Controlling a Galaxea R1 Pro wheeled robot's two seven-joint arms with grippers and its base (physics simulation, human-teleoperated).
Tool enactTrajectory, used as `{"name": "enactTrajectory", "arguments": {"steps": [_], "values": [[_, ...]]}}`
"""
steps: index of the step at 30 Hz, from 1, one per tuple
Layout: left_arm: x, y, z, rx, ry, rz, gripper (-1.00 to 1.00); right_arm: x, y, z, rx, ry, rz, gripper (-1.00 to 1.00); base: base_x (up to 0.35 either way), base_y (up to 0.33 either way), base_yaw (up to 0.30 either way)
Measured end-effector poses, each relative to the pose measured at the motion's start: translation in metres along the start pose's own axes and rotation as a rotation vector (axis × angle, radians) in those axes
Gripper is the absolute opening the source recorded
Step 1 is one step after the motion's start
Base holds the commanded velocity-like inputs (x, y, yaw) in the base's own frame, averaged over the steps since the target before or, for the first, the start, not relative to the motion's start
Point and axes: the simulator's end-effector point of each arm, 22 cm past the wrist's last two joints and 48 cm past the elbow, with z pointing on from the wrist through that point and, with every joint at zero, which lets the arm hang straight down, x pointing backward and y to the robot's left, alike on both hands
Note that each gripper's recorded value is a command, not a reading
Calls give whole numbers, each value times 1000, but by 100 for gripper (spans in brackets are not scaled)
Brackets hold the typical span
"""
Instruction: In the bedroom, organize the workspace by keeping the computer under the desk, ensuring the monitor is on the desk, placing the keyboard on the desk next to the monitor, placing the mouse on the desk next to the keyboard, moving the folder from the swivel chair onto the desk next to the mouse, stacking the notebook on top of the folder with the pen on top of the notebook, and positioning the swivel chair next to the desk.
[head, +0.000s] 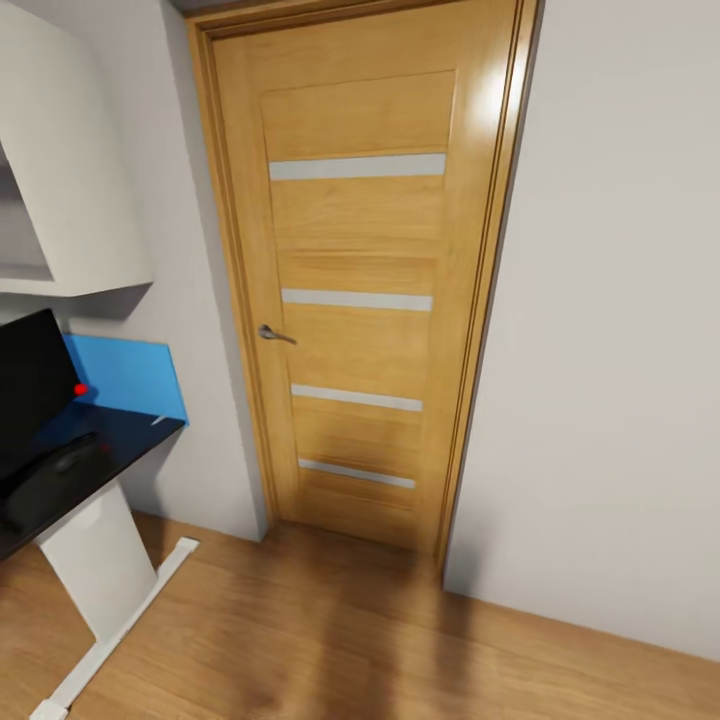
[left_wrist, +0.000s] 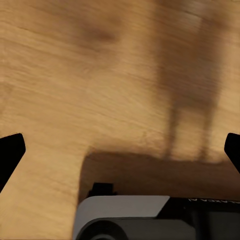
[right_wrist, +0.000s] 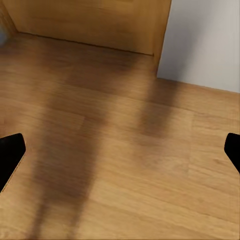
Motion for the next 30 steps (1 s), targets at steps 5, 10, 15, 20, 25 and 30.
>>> {"name": "enactTrajectory", "arguments": {"steps": [5,10,15,20,25,30], "values": [[3,8,6,-29,0,-59,100,5,4,4,-2,1,7,100,0,0,249],[7,13,12,-46,5,-104,100,11,5,8,1,2,12,100,0,0,273],[6,15,13,-47,-2,-104,100,12,4,9,2,2,13,100,0,0,275],[4,31,13,-64,-9,-90,100,12,7,9,-8,3,5,100,0,0,275],[0,35,13,-68,-31,-86,100,13,7,9,-10,5,4,100,0,0,275],[-19,38,10,-76,-131,-83,100,14,7,9,-8,7,4,100,0,0,272]]}}
